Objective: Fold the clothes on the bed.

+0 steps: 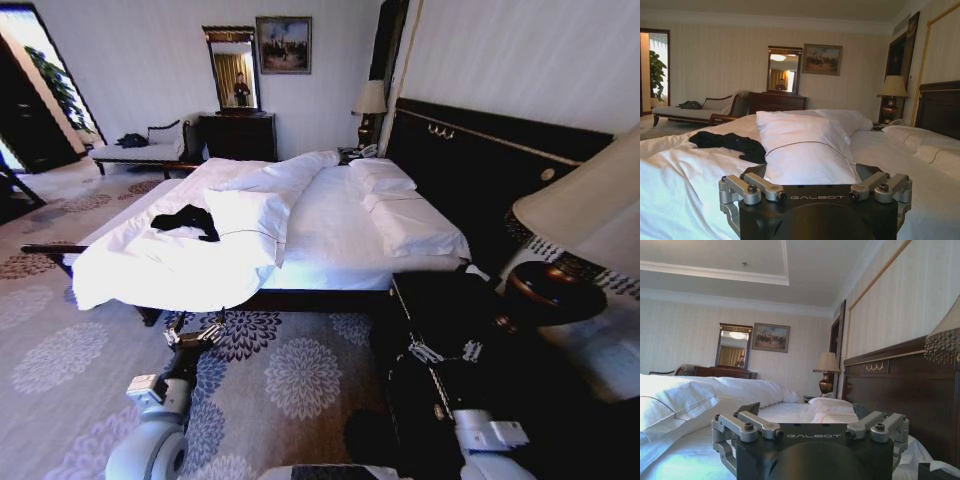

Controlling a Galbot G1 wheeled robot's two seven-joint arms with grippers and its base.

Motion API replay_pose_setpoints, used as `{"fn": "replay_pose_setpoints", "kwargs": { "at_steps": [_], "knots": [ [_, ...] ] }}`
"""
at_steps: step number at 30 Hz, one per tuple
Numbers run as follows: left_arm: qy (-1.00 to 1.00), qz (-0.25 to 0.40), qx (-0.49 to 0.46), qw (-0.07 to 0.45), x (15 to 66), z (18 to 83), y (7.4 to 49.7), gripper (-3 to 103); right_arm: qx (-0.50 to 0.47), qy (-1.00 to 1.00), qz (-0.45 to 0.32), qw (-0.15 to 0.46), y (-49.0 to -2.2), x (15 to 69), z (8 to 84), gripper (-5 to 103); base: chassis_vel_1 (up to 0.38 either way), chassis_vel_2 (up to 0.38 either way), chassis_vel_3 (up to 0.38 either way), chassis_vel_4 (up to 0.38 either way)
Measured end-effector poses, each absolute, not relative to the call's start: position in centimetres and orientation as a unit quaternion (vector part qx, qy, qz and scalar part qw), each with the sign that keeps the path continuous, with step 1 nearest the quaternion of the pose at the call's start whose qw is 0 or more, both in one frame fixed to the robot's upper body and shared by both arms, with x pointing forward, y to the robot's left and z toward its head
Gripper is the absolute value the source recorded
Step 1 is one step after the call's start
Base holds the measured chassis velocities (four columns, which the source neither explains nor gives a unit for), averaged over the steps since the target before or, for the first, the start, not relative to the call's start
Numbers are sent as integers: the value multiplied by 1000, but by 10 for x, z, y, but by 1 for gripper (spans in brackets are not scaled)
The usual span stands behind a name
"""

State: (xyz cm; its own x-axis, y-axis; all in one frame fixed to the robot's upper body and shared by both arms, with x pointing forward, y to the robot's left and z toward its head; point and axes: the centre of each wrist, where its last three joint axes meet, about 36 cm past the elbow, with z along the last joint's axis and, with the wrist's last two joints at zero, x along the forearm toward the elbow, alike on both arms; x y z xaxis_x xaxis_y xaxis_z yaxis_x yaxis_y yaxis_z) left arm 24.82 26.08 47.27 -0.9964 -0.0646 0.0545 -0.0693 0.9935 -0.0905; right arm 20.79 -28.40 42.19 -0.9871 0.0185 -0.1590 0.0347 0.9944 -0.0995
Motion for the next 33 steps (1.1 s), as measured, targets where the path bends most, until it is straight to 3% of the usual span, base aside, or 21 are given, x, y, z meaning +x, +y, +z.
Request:
{"fn": "replay_pose_setpoints", "kwargs": {
  "at_steps": [33],
  "knots": [
    [-999, 46, 0, -1, 248, 471, 260, 100, 9, 996, -49, 75, -285, 209, 420, 100, -99, 96, 103, -101]
  ]
}}
